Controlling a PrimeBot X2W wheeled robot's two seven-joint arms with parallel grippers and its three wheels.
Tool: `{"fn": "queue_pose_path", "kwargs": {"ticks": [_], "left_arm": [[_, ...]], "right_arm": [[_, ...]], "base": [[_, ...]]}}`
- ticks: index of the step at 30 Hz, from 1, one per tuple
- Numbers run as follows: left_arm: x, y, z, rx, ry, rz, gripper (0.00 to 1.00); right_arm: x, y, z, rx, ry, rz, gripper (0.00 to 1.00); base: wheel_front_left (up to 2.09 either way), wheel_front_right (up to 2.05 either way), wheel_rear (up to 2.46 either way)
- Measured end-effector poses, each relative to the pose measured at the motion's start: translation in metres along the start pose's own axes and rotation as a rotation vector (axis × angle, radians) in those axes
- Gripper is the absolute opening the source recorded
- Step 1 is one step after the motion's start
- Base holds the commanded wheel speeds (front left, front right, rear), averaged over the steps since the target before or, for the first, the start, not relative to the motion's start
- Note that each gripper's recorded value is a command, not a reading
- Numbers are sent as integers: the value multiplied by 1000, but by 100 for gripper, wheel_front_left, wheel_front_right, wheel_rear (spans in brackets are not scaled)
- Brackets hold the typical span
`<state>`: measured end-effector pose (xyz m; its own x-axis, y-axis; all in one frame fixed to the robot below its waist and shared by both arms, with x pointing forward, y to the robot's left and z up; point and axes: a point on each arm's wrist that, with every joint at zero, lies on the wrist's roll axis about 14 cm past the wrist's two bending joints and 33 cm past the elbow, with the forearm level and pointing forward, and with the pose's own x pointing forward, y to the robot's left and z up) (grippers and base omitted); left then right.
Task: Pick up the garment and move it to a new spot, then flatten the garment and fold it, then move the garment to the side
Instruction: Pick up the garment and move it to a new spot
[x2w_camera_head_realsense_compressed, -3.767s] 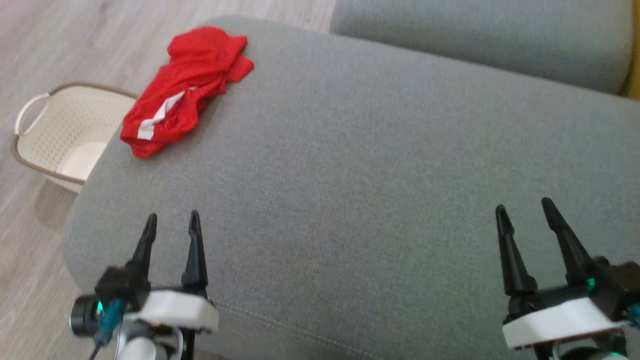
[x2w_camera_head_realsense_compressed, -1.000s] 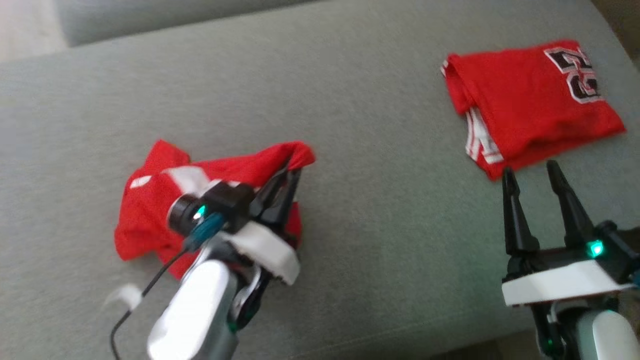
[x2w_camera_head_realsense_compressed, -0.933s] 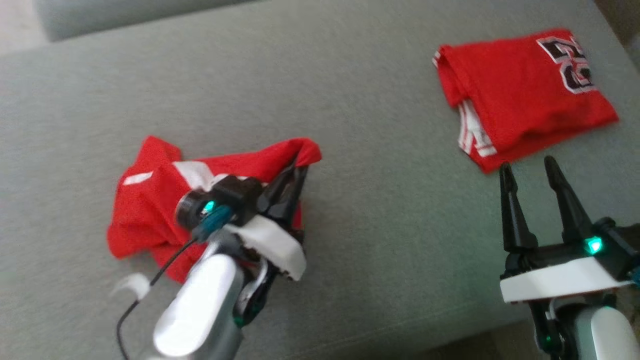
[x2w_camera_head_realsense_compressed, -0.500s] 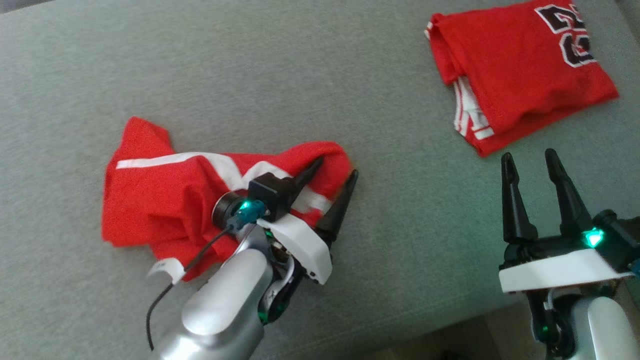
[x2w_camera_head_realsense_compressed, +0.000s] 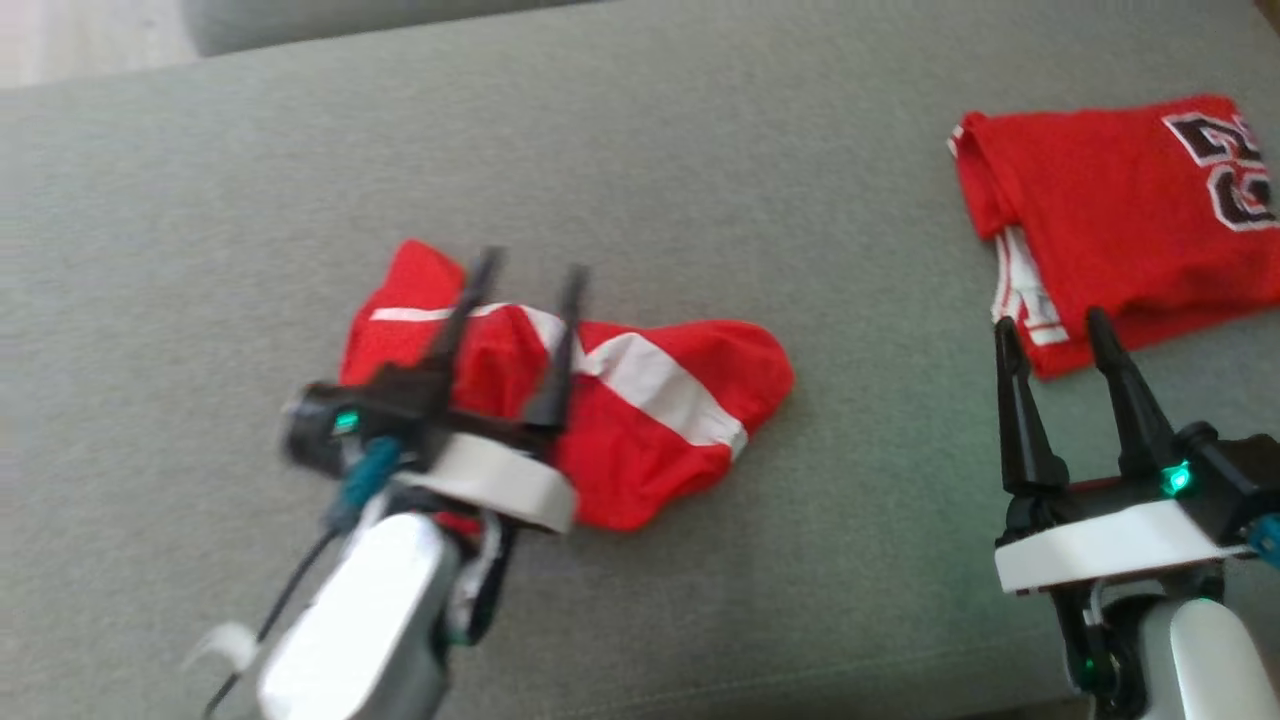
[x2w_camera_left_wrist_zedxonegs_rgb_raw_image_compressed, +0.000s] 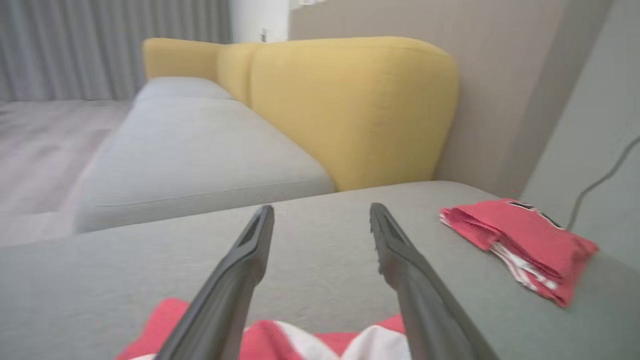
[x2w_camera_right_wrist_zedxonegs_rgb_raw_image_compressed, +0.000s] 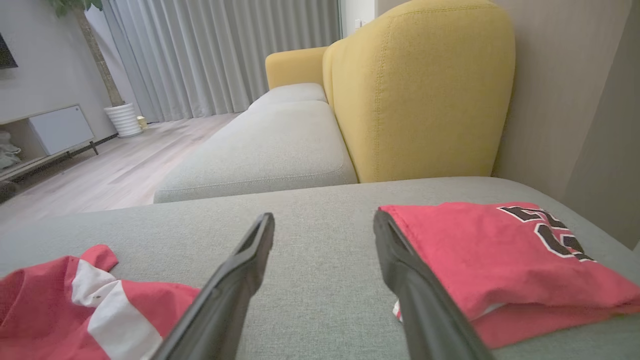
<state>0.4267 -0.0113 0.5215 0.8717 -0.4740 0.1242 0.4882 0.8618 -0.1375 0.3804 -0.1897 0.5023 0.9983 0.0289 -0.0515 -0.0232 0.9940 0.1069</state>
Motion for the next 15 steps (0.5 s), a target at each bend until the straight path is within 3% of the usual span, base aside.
{"fn": "queue_pose_path", "kwargs": {"ticks": [7,15], "left_arm": [[-50,81,14,106,-8,287,100],[-110,122,14,109,27,442,100]], "right_arm": [[-1,20,0,-15,10,62,100],[-7,34,4,-18,2,103,100]], "base": [[0,0,0],[0,0,0]]}}
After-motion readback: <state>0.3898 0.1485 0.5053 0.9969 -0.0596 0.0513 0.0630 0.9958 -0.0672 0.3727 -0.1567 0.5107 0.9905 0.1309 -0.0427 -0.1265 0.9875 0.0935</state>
